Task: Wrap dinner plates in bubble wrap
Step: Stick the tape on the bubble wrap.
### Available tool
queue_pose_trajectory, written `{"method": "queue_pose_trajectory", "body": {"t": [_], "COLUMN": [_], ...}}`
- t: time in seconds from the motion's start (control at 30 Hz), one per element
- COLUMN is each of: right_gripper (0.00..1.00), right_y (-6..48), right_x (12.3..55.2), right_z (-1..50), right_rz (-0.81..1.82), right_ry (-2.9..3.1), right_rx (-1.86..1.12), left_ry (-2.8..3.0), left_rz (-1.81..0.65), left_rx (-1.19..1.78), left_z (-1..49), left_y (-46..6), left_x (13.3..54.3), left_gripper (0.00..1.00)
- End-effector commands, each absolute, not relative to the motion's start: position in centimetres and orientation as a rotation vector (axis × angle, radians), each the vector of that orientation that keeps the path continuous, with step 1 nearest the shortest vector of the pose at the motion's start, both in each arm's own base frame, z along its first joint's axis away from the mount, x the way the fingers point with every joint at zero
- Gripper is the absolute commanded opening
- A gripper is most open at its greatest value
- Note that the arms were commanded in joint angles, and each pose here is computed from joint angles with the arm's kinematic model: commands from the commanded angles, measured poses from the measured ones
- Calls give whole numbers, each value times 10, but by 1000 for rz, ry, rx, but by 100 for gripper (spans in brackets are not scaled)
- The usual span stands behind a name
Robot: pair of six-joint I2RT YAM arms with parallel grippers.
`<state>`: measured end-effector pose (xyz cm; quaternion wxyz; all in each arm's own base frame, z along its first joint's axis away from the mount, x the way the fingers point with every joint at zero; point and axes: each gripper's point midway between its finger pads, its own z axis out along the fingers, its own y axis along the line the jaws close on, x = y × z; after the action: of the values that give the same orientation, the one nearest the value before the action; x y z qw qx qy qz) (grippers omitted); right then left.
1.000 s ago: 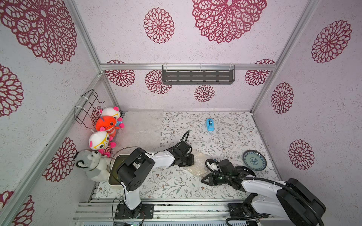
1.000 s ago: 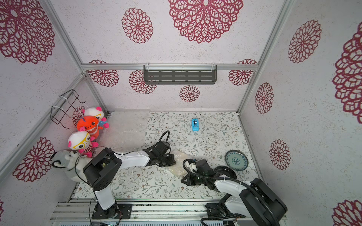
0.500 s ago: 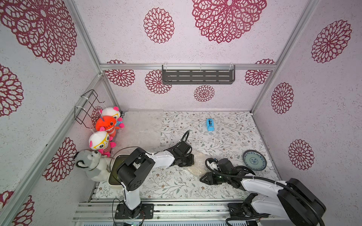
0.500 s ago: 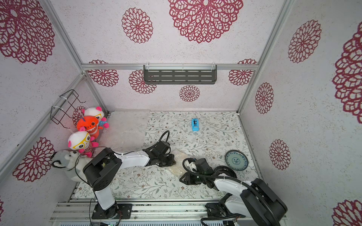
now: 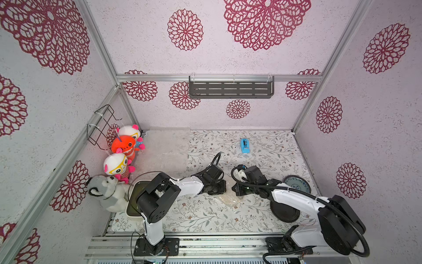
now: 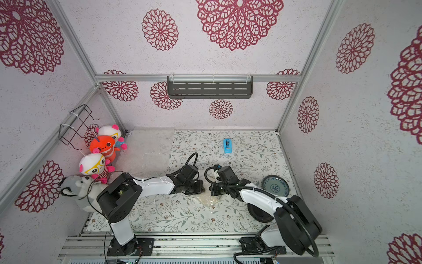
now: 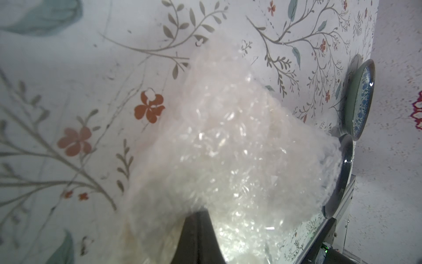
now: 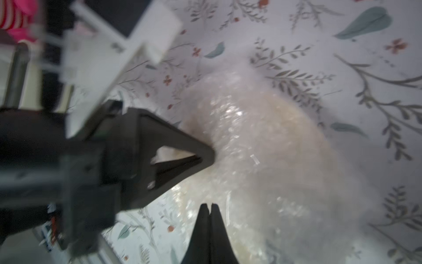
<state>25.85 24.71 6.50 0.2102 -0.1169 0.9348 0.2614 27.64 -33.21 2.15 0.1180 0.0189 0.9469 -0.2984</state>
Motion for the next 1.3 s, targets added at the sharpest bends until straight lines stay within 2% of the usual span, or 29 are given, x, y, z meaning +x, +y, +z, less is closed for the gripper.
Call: {"method": "queue_pose_trajectory", "body": {"t": [0.0,0.1,0.33,0.53,0.73,0.87,1.03,1.1,1.27], "right_gripper": [0,0,0,0,0,0,1,2,2], "right_y": [247,252,244,242,236,250,230,228,249], "right_x": [285,265,235,210,198,178,159,148,160], "right_z": [46,27,58,31,60,65,47,42,38], "right_rz": [629,650,751,784,799,960,823,848,921], "right_ry": [2623,2687,2645,2715,2650,2615,2684,2706,2636], "right_rx": [-225,-309,-348,-358,-421,-500,-508,-518,-512], "left_ry": [2806,2803,2808,2813,2819,2828,2834,2837,2839], "left_rz": [-848,-843,-848,-838,-836,-831,-833,-839,-846], "left_rx": [47,45,42,35,31,33,33,33,26], "left_z": [12,12,11,9,8,6,4,3,2], "left_y": [-327,-326,-326,-325,-325,-324,-325,-326,-326], "left_x": [270,269,269,269,269,268,269,268,269], "left_gripper": [0,0,0,0,0,0,0,0,0]}}
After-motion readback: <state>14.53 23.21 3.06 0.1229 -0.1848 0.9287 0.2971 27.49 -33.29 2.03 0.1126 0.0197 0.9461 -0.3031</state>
